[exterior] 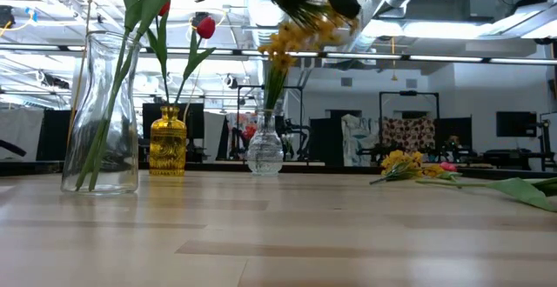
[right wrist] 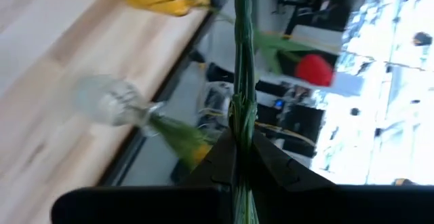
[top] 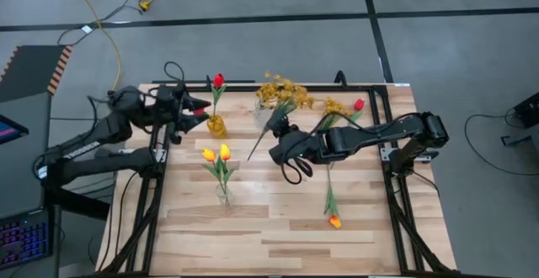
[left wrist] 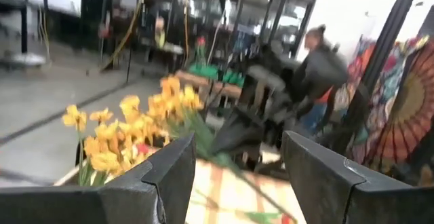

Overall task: Sort flowers into vase by color
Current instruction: Put the right yellow flowers into the top transparent vase

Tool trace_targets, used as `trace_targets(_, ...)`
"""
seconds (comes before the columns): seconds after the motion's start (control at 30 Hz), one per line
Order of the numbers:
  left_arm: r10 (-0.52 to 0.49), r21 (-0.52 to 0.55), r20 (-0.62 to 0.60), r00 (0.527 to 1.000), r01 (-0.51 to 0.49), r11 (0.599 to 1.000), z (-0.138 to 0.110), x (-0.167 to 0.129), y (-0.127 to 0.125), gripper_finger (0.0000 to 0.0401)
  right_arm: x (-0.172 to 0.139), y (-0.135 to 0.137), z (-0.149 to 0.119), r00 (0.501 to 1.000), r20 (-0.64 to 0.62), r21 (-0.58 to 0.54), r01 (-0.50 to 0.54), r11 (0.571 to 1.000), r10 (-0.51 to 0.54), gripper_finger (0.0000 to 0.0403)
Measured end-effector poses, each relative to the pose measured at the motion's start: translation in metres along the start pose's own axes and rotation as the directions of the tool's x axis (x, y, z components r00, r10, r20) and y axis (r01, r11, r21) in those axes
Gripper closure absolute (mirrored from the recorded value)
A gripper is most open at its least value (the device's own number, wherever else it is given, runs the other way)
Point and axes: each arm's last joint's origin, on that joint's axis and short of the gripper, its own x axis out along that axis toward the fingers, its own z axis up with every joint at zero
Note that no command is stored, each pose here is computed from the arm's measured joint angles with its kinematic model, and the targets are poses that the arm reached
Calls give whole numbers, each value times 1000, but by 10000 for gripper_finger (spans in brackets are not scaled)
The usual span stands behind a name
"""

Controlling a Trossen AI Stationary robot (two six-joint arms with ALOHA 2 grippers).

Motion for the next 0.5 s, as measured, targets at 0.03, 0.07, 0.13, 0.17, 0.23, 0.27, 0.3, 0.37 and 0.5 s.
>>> trace_targets(0.03, 2, -1, -24, 1000, -2, 1000, 2, 4, 0, 195, 0, -3, 1, 1000, 5, -3, 20, 1000, -20, 349)
trace_targets(0.07, 7, -2, -49, 999, -7, 1000, 3, 8, -1, 195, 0, -5, 1, 999, 10, -9, 38, 999, -38, 349)
trace_targets(0.13, 3, 0, -95, 995, -3, 1000, 6, 15, -2, 195, 0, -10, 2, 997, 18, -17, 74, 997, -74, 349)
trace_targets(0.17, -3, 1, -109, 994, 3, 1000, 7, 19, -3, 195, -1, -11, 3, 996, 20, -27, 87, 996, -87, 349)
trace_targets(0.23, -15, -7, -137, 990, 14, 1000, 10, 26, -4, 195, -1, -14, 3, 994, 24, -46, 110, 993, -109, 349)
trace_targets(0.27, -21, -11, -148, 989, 20, 1000, 12, 29, -5, 195, -1, -15, 3, 993, 26, -53, 118, 992, -117, 349)
trace_targets(0.3, -28, -13, -156, 987, 26, 1000, 14, 33, -6, 195, -1, -16, 3, 992, 27, -58, 126, 990, -125, 349)
trace_targets(0.37, -39, -14, -170, 985, 37, 999, 16, 40, -8, 195, -1, -18, 4, 990, 30, -74, 142, 987, -140, 349)
trace_targets(0.5, -48, -26, -210, 976, 44, 999, 18, 53, -9, 195, -2, -20, 4, 988, 40, -118, 154, 981, -150, 349)
